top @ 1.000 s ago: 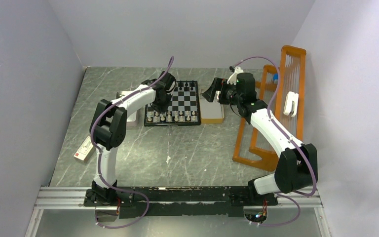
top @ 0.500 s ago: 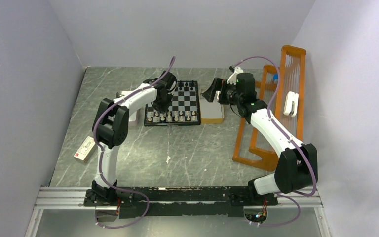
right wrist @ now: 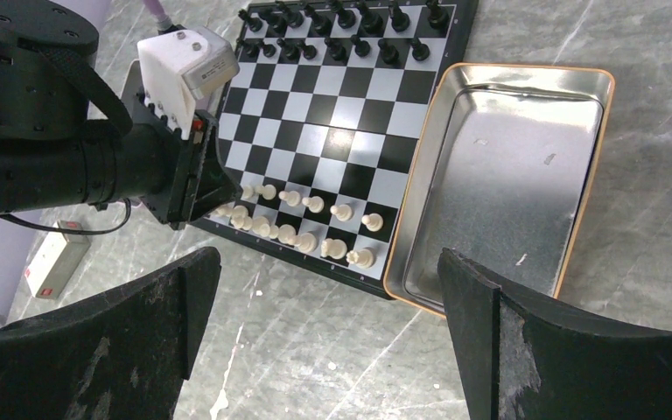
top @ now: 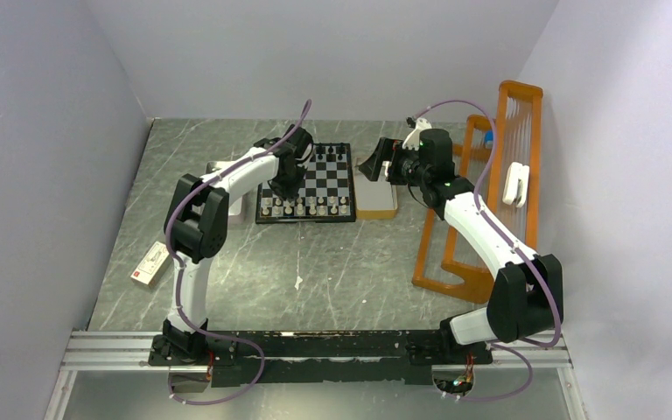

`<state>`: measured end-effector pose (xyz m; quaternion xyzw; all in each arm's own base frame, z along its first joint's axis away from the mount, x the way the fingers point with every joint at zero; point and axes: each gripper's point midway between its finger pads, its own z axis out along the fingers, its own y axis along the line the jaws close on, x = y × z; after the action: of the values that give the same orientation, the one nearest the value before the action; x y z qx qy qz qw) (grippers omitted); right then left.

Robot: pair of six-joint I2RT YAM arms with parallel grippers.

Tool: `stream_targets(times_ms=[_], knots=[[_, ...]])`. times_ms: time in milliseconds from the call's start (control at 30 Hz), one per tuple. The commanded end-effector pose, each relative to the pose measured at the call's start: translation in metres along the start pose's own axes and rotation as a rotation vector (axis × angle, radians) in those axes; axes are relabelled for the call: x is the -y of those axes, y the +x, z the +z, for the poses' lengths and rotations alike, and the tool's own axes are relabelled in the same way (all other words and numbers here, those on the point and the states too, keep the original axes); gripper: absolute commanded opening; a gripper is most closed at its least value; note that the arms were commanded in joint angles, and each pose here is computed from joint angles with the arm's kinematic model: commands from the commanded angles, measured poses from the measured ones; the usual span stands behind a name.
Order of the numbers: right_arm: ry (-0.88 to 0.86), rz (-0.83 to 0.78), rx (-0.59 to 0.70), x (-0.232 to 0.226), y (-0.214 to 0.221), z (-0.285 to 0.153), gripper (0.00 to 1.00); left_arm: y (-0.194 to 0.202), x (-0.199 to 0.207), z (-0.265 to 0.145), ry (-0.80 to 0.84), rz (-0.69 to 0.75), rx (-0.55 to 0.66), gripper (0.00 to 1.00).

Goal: Set up the chess pieces on the board
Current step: Place the chess piece on the chessboard, then reset both arms

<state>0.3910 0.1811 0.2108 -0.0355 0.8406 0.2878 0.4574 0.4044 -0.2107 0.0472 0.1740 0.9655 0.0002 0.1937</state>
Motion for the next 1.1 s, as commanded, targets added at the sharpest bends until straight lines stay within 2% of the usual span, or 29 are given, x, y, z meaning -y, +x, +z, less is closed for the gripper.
stream_targets(times_ms=[0, 333, 500, 633, 667, 700, 733, 767, 800, 1067], knots=[[0.005, -0.011, 0.017, 0.002, -0.004, 0.0, 1.0, -0.009, 0.002, -0.005, 0.009, 0.015, 0.014, 0.24], [0.011, -0.011, 0.01, 0.003, -0.002, -0.001, 1.0, -0.035, 0.005, -0.024, 0.031, -0.003, 0.104, 0.28], [-0.002, -0.007, -0.01, 0.0, 0.003, -0.005, 1.0, -0.064, 0.007, -0.059, 0.063, -0.04, 0.251, 0.35], [-0.022, -0.013, -0.041, -0.005, 0.006, -0.011, 1.0, -0.09, 0.009, -0.107, 0.121, -0.072, 0.417, 0.39], [-0.019, -0.013, -0.05, -0.006, 0.006, -0.012, 1.0, -0.094, 0.01, -0.12, 0.136, -0.079, 0.456, 0.43], [-0.015, -0.014, -0.059, -0.006, 0.006, -0.014, 1.0, -0.098, 0.011, -0.135, 0.159, -0.083, 0.495, 0.52], [-0.012, -0.012, -0.061, -0.008, 0.003, -0.016, 1.0, -0.1, 0.013, -0.149, 0.183, -0.082, 0.528, 0.64], [-0.014, -0.011, -0.061, -0.011, 0.0, -0.019, 1.0, -0.102, 0.014, -0.163, 0.202, -0.086, 0.562, 0.94], [-0.02, -0.01, -0.059, -0.014, -0.004, -0.022, 1.0, -0.102, 0.013, -0.176, 0.209, -0.094, 0.591, 0.99], [-0.138, -0.013, 0.034, -0.055, -0.025, -0.064, 1.0, -0.075, 0.003, -0.261, 0.263, -0.118, 0.753, 1.0]])
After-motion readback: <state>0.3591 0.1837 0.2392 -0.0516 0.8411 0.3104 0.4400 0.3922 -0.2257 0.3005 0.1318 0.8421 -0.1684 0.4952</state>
